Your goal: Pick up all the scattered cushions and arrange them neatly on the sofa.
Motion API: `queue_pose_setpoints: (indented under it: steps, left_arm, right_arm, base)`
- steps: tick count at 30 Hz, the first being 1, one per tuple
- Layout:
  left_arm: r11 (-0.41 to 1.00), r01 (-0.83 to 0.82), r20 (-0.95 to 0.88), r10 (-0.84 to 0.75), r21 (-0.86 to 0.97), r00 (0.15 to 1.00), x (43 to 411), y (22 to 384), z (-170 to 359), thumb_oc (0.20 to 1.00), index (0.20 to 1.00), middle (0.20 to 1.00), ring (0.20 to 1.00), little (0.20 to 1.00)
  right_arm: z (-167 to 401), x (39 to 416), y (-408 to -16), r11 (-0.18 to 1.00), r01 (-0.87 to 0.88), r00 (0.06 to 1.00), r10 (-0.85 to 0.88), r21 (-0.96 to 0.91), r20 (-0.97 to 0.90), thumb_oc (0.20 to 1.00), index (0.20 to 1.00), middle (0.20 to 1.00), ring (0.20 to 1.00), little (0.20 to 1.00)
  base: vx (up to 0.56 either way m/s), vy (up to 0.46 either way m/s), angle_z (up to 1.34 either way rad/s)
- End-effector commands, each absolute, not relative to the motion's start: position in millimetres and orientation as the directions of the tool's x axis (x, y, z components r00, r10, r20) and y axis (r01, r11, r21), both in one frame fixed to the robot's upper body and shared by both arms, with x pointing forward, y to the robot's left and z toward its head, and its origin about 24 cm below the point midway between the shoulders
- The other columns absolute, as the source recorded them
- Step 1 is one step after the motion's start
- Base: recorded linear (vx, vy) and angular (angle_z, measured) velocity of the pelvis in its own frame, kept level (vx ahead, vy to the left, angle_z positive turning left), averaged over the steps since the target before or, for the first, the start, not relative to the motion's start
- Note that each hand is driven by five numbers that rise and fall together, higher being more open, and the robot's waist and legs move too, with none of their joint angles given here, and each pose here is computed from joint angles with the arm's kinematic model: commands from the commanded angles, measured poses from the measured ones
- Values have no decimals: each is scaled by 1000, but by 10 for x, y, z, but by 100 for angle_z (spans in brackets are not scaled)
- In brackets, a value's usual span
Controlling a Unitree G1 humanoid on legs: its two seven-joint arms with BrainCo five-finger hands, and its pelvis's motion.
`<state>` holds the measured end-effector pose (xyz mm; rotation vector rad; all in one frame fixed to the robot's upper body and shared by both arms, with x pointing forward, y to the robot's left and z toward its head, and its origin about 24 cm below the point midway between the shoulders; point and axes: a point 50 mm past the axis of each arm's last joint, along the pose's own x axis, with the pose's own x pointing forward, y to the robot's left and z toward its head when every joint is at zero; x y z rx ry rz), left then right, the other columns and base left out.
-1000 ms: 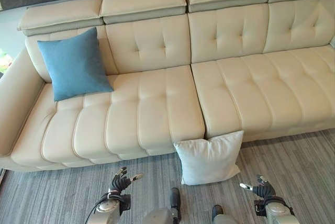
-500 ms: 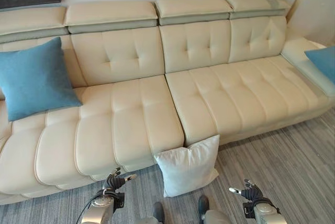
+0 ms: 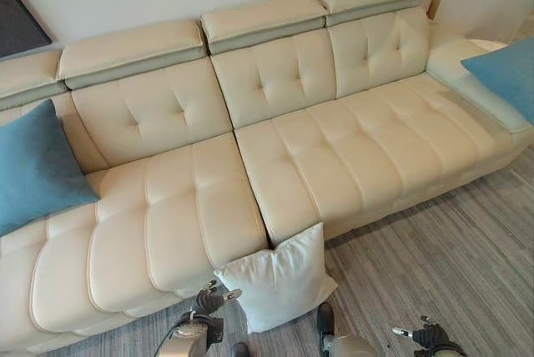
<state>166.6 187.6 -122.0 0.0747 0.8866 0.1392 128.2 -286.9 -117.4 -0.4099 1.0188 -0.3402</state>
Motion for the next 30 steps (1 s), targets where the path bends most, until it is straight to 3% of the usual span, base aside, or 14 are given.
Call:
queue_pose_setpoints:
  steps: [1, 7, 12, 13, 14, 15, 16, 17, 20, 21, 24, 25, 30]
  left_arm:
    - [974, -161, -699, 224, 157, 679, 1924, 2041, -1069, 1000, 1000, 1000, 1000, 1000]
    - [964, -231, -706, 253, 129, 661, 2007, 1988, -1081, 1000, 1000, 1000, 1000, 1000]
    - [952, -257, -675, 302, 169, 674, 2267, 2019, -982, 1000, 1000, 1000, 1000, 1000]
    - [934, -307, -639, 350, 182, 685, 2533, 2081, -836, 1000, 1000, 1000, 1000, 1000]
    - [934, -308, -638, 350, 182, 685, 2534, 2082, -835, 1000, 1000, 1000, 1000, 1000]
    - [909, -377, -587, 405, 176, 701, 2859, 2159, -593, 1000, 1000, 1000, 1000, 1000]
    - [909, -378, -587, 405, 176, 701, 2863, 2160, -590, 1000, 1000, 1000, 1000, 1000]
    - [892, -431, -519, 434, 135, 736, 3202, 2193, -257, 1000, 1000, 1000, 1000, 1000]
    - [892, -440, -440, 438, 104, 784, 3459, 2176, 63, 1000, 1000, 1000, 1000, 1000]
    - [874, -484, -354, 465, 39, 812, 3664, 2246, 418, 1000, 1000, 1000, 1000, 1000]
    - [868, -497, -257, 486, 27, 835, 3831, 2304, 783, 1000, 1000, 1000, 1000, 1000]
    - [863, -504, -156, 496, -14, 854, 3970, 2269, 1153, 1000, 1000, 1000, 1000, 1000]
    - [905, -426, 158, 424, -20, 892, 4183, 1913, 2125, 1000, 1000, 1000, 1000, 1000]
  right_arm:
    - [-1028, 1669, -2757, 877, 140, 591, -446, -459, -672, 1000, 1000, 1000, 1000, 1000]
    - [-895, 2021, -2502, 890, 98, 692, -383, -446, -612, 1000, 1000, 1000, 1000, 1000]
    - [-731, 2413, -2350, 886, 139, 745, -388, -443, -543, 1000, 1000, 1000, 1000, 1000]
    - [-564, 2686, -2396, 857, 195, 753, -443, -478, -486, 1000, 1000, 1000, 1000, 1000]
    - [-563, 2688, -2395, 857, 196, 753, -443, -477, -486, 1000, 1000, 1000, 1000, 1000]
    - [-303, 2994, -2457, 823, 276, 760, -503, -497, -412, 1000, 1000, 1000, 1000, 1000]
    - [-299, 2998, -2457, 823, 276, 760, -503, -496, -411, 1000, 1000, 1000, 1000, 1000]
    - [118, 3337, -2575, 795, 424, 750, -577, -435, -323, 1000, 1000, 1000, 1000, 1000]
    - [472, 3575, -2570, 791, 489, 767, -591, -369, -251, 1000, 1000, 1000, 1000, 1000]
    - [827, 3757, -2559, 793, 534, 788, -593, -294, -168, 1000, 1000, 1000, 1000, 1000]
    - [1209, 3909, -2521, 796, 544, 815, -577, -264, -61, 1000, 1000, 1000, 1000, 1000]
    - [1565, 4010, -2463, 799, 551, 829, -558, -240, 46, 1000, 1000, 1000, 1000, 1000]
    - [2335, 4146, -2071, 849, 498, 850, -436, -178, 297, 1000, 1000, 1000, 1000, 1000]
  base:
    - [3, -36, 42]
    - [2, 26, 20]
    - [-70, 12, -10]
    - [-94, -35, -4]
    - [-146, -60, 3]
    - [-76, -23, 11]
    - [-134, -40, 29]
    - [-84, -9, 35]
    - [-43, -2, 19]
    - [0, 0, 0]
    - [38, -45, -4]
    - [83, -68, -4]
    - [67, -50, -1]
